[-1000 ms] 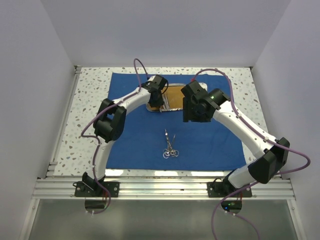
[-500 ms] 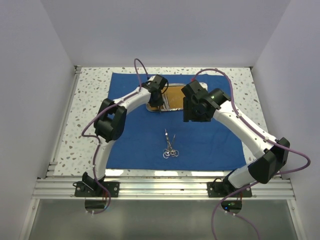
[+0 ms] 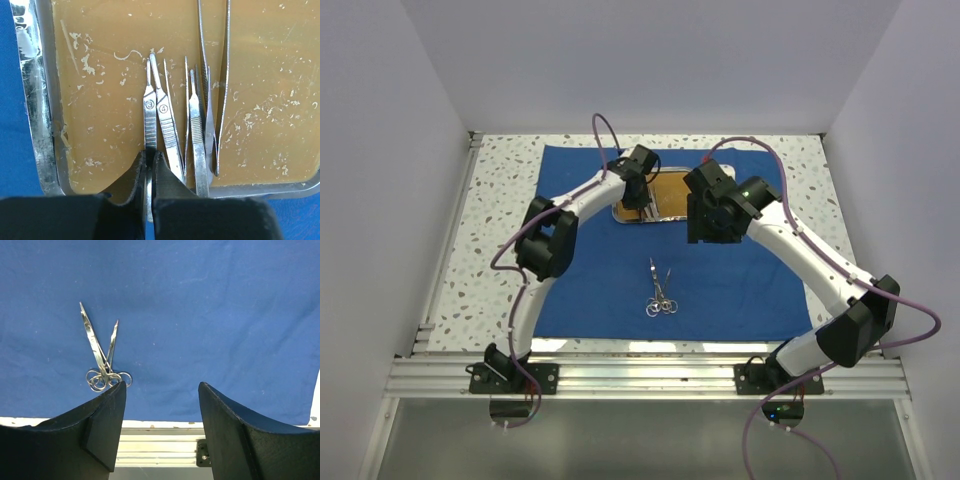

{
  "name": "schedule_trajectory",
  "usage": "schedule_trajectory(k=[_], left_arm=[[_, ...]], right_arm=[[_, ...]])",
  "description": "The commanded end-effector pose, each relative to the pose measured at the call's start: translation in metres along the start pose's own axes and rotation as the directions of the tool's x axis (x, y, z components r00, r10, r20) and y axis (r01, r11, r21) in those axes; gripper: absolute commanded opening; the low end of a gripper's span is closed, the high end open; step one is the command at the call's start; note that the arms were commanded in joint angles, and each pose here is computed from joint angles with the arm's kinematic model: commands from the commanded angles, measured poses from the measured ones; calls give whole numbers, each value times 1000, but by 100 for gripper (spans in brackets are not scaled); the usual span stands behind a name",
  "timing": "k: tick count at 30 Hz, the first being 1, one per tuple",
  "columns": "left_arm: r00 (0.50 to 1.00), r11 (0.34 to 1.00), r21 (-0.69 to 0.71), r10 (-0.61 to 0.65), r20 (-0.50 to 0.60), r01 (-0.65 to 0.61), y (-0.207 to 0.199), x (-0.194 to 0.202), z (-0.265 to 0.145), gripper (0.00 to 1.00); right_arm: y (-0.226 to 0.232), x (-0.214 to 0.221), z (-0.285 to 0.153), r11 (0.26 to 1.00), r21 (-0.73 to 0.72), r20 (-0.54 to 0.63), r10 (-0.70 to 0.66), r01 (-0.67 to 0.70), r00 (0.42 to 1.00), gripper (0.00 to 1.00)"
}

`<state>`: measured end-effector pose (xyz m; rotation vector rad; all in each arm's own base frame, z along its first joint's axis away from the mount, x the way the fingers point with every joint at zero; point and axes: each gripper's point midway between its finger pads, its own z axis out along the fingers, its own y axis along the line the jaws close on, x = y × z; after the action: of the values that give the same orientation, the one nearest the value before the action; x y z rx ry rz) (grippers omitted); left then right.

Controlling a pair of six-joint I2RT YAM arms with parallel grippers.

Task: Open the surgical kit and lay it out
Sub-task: Pick up the medical item from the container.

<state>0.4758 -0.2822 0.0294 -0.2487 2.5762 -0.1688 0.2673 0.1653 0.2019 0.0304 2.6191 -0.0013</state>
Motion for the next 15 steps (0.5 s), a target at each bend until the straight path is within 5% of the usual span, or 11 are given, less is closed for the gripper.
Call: schedule_trajectory(k=[1, 15], left_arm=[[997, 994, -99, 44, -64, -51, 32, 25, 10, 0], [992, 994, -7, 110, 60, -110, 33, -28, -105, 0]], right_arm=[[4, -6, -2, 1000, -29, 19, 8, -7, 1000, 63], [14, -17, -1, 998, -66, 56, 11, -7, 998, 62]])
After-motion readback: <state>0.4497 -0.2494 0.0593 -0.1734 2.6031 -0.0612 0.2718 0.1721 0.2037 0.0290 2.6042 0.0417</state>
